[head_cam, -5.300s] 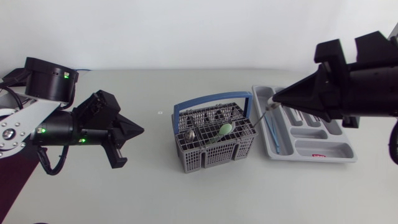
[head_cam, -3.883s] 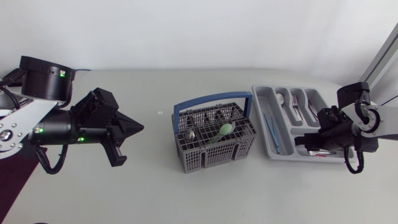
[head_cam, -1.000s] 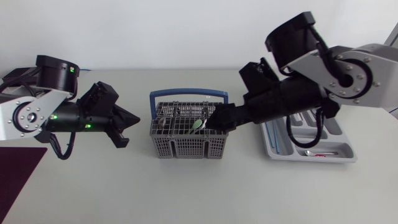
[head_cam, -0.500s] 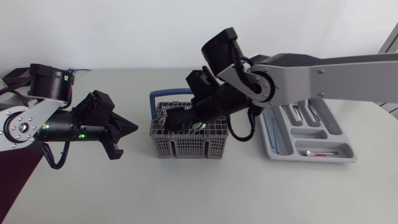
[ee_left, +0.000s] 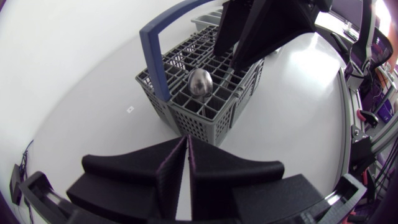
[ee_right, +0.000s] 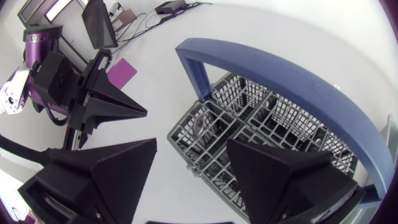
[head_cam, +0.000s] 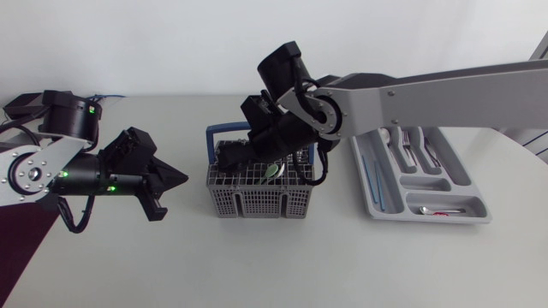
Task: Unload the cutlery basket into the drawer organizer.
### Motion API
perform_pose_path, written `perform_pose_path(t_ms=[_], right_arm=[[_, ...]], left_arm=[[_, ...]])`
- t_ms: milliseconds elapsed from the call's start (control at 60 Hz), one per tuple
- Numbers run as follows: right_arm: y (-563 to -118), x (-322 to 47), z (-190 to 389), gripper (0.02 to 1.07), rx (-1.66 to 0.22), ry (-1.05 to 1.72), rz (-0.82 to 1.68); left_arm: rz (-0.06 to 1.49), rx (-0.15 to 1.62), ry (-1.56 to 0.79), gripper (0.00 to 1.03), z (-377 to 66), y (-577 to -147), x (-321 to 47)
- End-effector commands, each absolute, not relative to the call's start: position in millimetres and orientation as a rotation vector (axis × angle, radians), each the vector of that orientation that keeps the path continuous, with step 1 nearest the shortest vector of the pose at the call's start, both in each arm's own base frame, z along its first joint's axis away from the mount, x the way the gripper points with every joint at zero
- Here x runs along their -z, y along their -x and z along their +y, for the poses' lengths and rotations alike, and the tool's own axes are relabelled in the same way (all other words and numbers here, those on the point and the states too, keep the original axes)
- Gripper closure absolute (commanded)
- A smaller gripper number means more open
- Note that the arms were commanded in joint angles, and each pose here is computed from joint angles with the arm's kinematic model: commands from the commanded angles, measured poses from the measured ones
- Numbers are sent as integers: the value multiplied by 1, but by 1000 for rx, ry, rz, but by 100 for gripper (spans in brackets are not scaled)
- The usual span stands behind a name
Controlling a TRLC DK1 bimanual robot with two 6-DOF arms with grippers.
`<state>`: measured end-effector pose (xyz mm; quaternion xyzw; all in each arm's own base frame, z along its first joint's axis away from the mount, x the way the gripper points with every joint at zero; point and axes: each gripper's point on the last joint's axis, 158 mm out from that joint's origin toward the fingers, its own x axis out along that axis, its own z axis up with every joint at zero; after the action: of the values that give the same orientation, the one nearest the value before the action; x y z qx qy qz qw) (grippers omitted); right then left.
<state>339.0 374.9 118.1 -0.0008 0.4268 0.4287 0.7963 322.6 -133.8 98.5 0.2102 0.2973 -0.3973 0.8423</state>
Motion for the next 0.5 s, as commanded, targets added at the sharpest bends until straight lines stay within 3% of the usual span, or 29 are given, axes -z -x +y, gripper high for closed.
perform_pose_path(t_ms=[0,100,133,300,367,483], right_arm=[[-343,-114,384,31,-932,21,910],[-346,-112,387,33,-932,23,916],[-346,-109,389,39,-932,24,923],[-349,-103,393,46,-932,22,943],[-351,-102,395,53,-930,22,947],[-351,-98,397,54,-927,20,961]], left_arm=[[653,863,-450,84,-133,-318,-89],[656,863,-452,84,-133,-319,-91],[658,864,-452,84,-133,-320,-92],[664,868,-452,84,-134,-325,-93],[668,873,-452,84,-136,-327,-92],[676,878,-454,84,-137,-328,-89]])
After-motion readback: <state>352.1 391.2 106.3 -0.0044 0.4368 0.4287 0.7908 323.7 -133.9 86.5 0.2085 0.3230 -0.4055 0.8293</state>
